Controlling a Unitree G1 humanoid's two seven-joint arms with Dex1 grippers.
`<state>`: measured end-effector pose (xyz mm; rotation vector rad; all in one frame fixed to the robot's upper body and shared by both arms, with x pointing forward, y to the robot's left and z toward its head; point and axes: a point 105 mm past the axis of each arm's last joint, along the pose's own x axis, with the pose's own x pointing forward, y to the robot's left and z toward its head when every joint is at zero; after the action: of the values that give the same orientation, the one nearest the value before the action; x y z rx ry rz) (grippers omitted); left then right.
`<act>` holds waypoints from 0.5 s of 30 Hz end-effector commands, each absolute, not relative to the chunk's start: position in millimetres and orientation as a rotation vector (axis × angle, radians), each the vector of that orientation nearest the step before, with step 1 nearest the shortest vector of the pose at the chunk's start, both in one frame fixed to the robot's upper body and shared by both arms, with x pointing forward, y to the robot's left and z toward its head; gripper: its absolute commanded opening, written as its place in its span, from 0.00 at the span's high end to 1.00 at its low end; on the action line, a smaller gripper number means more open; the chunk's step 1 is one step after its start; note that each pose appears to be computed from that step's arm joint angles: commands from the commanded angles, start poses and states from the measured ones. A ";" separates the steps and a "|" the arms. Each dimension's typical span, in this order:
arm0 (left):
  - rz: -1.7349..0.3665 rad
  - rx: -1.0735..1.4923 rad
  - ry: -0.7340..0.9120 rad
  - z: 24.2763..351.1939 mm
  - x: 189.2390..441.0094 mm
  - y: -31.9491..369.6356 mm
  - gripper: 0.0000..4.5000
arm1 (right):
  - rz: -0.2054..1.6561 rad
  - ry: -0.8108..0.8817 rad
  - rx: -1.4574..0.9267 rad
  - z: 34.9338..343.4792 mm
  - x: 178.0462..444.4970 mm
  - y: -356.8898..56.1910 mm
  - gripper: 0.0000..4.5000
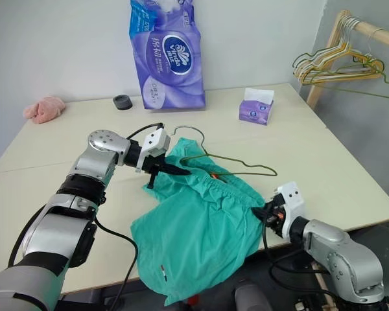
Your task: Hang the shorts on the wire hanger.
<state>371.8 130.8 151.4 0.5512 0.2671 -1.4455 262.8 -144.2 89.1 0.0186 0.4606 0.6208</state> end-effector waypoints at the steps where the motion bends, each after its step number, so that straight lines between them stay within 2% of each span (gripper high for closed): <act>1: -1.410 0.568 0.213 170.5 375.6 137.3 1.00 | 0.594 0.402 -0.010 102.8 268.7 -150.9 0.98; 15: -1.450 0.555 0.269 175.4 367.2 145.6 1.00 | 0.380 0.257 -0.268 153.3 295.4 -212.2 0.98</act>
<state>364.6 133.3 160.3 0.5202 0.2946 -1.4931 290.1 -188.2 133.9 -0.2141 0.3156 0.4803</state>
